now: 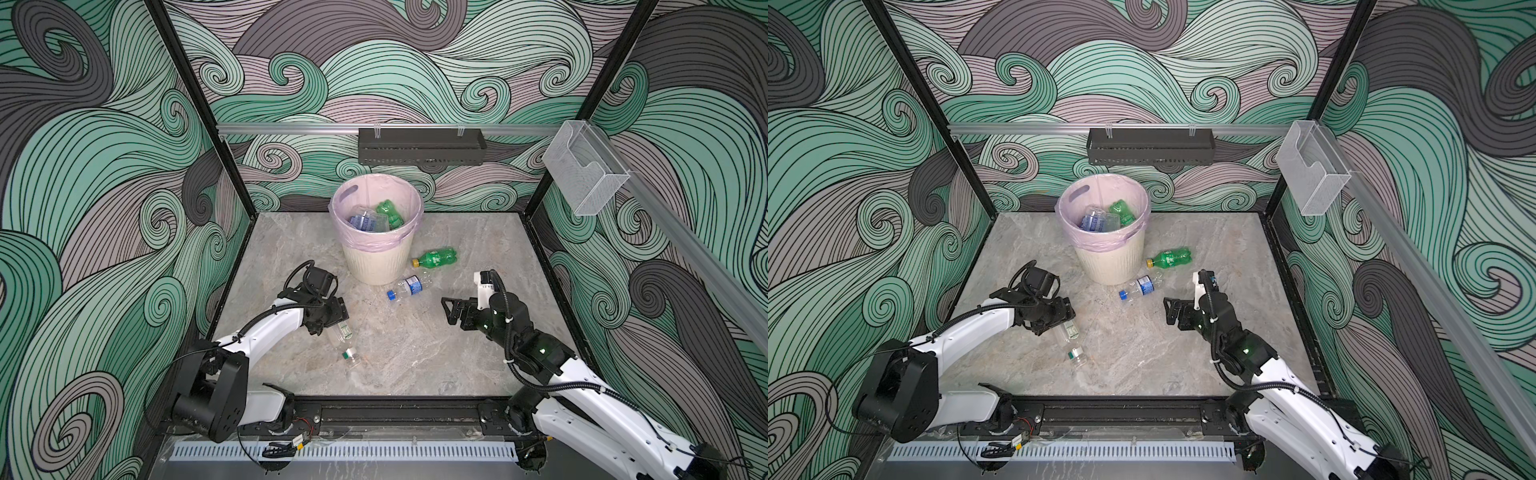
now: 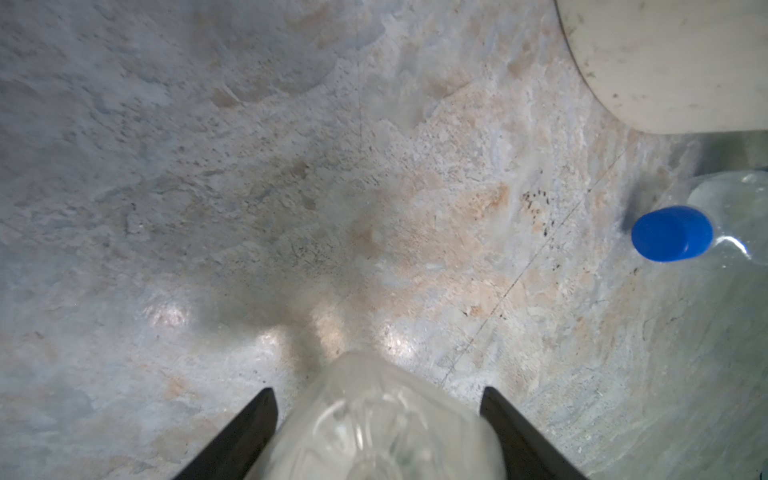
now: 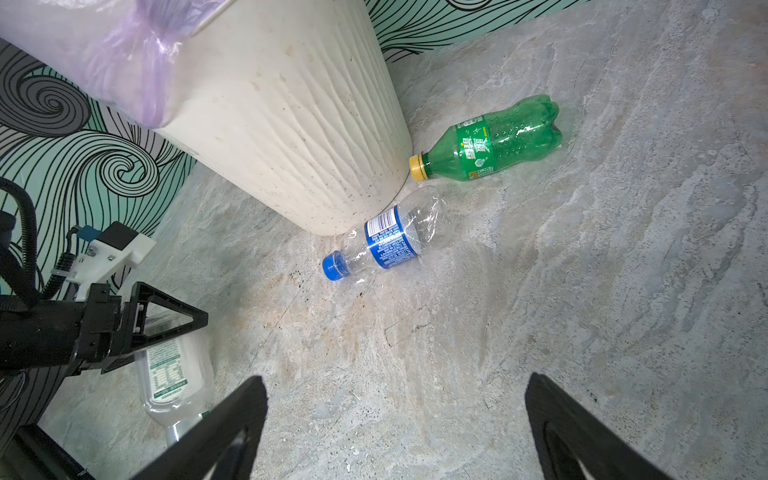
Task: Throw the plastic bottles in the bin
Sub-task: 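Grasp the flat clear bottle by its base with the left gripper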
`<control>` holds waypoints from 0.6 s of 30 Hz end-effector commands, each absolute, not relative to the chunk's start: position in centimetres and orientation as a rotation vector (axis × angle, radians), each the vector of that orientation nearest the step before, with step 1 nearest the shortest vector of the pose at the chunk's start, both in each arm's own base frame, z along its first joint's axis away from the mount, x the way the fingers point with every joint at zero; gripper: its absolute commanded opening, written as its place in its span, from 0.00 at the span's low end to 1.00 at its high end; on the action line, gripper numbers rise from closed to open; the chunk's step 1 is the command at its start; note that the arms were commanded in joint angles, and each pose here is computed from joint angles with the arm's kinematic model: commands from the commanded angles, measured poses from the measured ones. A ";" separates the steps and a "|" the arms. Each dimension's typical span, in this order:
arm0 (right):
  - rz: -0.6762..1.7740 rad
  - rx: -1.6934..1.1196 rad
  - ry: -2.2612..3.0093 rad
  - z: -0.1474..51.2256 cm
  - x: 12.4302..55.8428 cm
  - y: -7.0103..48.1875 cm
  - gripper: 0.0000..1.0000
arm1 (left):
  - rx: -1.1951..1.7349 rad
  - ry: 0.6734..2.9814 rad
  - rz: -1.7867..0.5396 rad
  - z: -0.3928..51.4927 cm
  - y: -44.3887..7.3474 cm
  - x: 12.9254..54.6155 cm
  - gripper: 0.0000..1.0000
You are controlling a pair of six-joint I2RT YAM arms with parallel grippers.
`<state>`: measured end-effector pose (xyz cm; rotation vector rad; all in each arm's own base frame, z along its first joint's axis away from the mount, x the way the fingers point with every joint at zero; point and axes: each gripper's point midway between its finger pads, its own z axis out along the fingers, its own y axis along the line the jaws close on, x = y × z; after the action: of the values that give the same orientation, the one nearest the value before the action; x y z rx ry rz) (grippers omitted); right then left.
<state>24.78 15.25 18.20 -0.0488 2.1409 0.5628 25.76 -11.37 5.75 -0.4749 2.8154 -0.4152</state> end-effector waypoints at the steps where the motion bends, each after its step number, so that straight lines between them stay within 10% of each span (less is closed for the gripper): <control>1: 0.575 -0.038 2.136 18.3 24.9 15.3 0.97 | -0.419 2.832 -0.447 6.5 -11.7 25.4 0.84; 18: 0.592 -0.069 2.151 17.8 25.2 16.2 0.97 | -0.418 2.758 -0.619 7.0 -13.4 23.4 0.88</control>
<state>25.02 15.79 17.46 -0.0632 2.1666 0.5684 22.87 -12.26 5.84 -0.4212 2.8169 -0.5345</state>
